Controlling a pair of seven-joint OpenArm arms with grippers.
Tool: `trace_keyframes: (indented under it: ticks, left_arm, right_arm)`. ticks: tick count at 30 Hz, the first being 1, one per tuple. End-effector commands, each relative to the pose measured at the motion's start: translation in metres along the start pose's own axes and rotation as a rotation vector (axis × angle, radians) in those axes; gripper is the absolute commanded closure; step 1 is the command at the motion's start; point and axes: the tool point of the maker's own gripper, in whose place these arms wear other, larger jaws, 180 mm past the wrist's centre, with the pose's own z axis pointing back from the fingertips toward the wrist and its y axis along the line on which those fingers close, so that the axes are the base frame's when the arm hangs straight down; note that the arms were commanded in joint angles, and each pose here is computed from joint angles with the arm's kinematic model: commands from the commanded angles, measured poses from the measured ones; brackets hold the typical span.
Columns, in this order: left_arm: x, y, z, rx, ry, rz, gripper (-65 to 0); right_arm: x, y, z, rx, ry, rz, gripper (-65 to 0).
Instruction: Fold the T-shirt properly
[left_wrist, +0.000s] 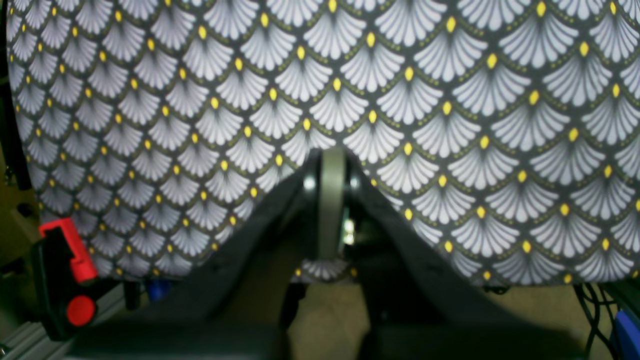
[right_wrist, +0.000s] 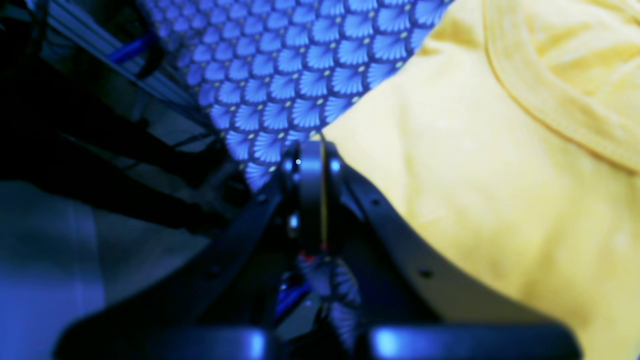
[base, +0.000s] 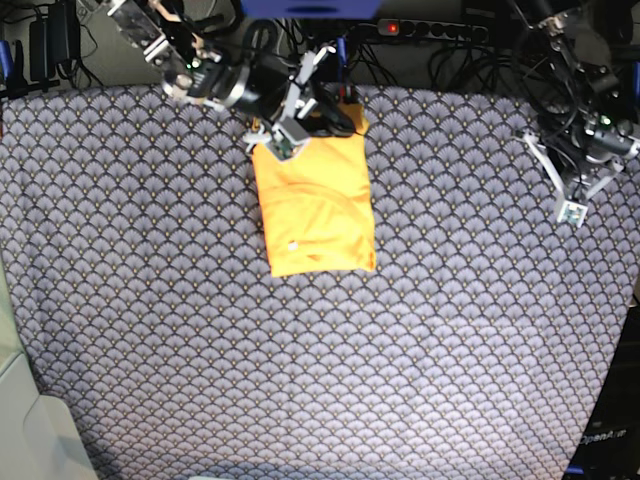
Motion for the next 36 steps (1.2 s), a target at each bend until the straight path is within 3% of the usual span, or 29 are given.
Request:
trace_keyframes:
  ticks: [1,10,15,22,28,36]
  left_arm:
    - [0.008,0.007,0.004,0.017,-0.029,-0.005,0.0]
    - [0.003,0.005,0.004,0.015,-0.021,-0.006,0.0]
    - [0.003,0.005,0.004,0.015,-0.021,-0.006,0.0]
    - [0.007,0.006,0.007,0.021,-0.036,-0.007,0.0]
    - [0.015,0.02,0.032,0.094,-0.089,-0.021,0.0]
    - [-0.012,0.014,0.037,0.094,-0.033,-0.05,0.0]
  right_arm:
    - [0.011,0.0,-0.003,0.009,-0.042,-0.005,0.0]
    - [-0.021,-0.01,-0.014,0.004,0.025,-0.06,0.0]
    - [-0.023,-0.006,-0.015,0.018,0.005,-0.072,0.0]
    - [0.019,-0.002,0.018,0.029,-0.063,0.059,0.0]
    - [0.021,-0.022,0.054,-0.083,0.012,0.124,0.0]
    - [-0.016,-0.063,0.12,-0.3,0.078,0.064,0.0]
